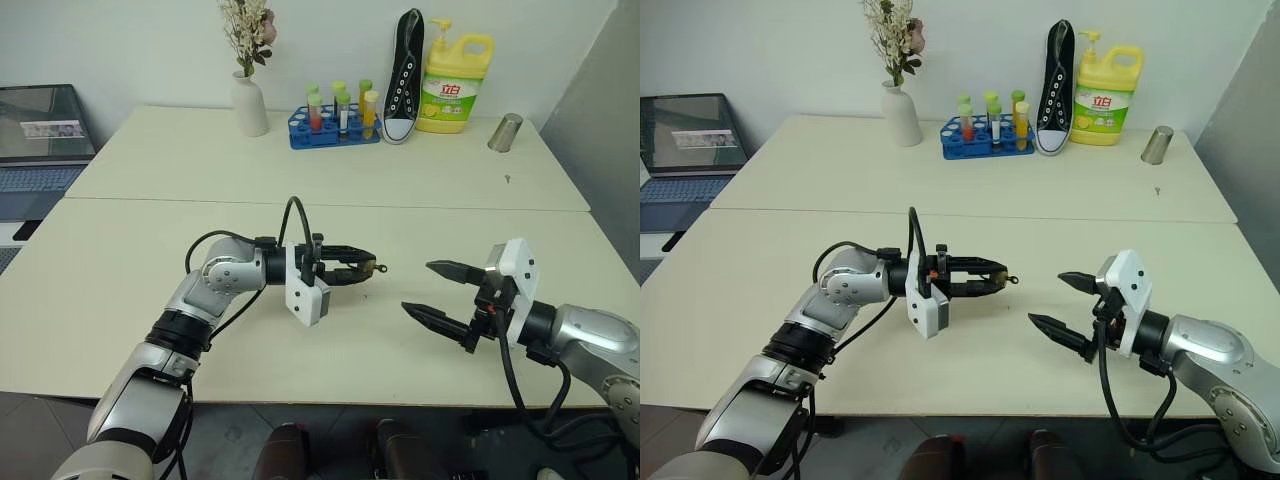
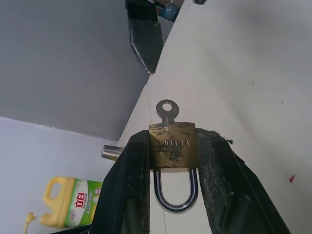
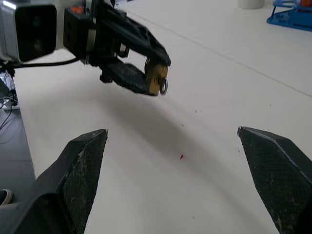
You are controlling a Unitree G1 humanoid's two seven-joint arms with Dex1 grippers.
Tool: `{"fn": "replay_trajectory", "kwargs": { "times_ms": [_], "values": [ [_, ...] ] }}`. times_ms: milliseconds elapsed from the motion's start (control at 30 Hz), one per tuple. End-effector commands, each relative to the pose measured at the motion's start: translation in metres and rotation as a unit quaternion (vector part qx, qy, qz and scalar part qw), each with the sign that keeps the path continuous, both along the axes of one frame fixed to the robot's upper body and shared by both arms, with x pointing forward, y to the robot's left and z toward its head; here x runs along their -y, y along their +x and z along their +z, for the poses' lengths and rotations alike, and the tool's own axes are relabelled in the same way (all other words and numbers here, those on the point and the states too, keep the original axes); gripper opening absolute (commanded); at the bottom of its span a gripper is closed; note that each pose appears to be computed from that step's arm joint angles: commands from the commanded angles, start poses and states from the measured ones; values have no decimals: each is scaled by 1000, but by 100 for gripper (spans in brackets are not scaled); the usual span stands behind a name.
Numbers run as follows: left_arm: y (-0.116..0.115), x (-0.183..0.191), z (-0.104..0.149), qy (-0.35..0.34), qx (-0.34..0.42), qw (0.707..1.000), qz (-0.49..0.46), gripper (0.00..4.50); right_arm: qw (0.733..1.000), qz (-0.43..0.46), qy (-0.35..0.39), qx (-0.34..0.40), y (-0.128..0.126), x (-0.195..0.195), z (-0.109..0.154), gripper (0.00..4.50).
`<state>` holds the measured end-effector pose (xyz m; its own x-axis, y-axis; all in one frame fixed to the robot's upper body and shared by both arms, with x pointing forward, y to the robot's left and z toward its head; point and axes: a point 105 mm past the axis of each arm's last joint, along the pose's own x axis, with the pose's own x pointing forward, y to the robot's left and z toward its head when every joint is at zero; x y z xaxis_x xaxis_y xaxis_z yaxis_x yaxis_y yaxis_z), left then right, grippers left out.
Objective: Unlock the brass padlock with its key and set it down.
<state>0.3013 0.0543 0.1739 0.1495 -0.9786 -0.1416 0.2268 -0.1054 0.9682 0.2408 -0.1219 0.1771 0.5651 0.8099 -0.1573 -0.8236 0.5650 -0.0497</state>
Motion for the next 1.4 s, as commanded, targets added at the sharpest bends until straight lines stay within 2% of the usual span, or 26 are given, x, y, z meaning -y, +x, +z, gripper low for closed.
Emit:
{"fn": "replay_trajectory", "kwargs": {
  "times_ms": [33,300,433,900,1000,1200,1300,1333,1400],
  "values": [
    [0,-1,11,-12,35,999,-3,97,1000,19,16,7,0,-7,9,450],
    [-2,-4,10,-15,55,998,6,97,996,32,82,-29,18,-20,13,450],
    [-2,-4,10,-19,62,998,7,97,995,53,70,-43,20,-26,6,450],
    [-2,-6,8,-20,68,997,8,97,990,90,86,-60,27,-39,7,450],
    [-2,-7,8,-19,69,997,10,97,990,93,91,-62,29,-40,8,386],
    [-3,-6,7,-16,69,997,9,97,988,101,94,-68,32,-43,8,169],
    [-3,-6,7,-18,67,998,9,97,988,102,93,-69,33,-43,7,37],
    [-3,-6,7,-17,67,998,9,97,988,103,92,-70,33,-43,7,6],
    [-3,-6,7,-18,67,998,10,97,987,107,90,-72,33,-43,6,0]
  ]
}}
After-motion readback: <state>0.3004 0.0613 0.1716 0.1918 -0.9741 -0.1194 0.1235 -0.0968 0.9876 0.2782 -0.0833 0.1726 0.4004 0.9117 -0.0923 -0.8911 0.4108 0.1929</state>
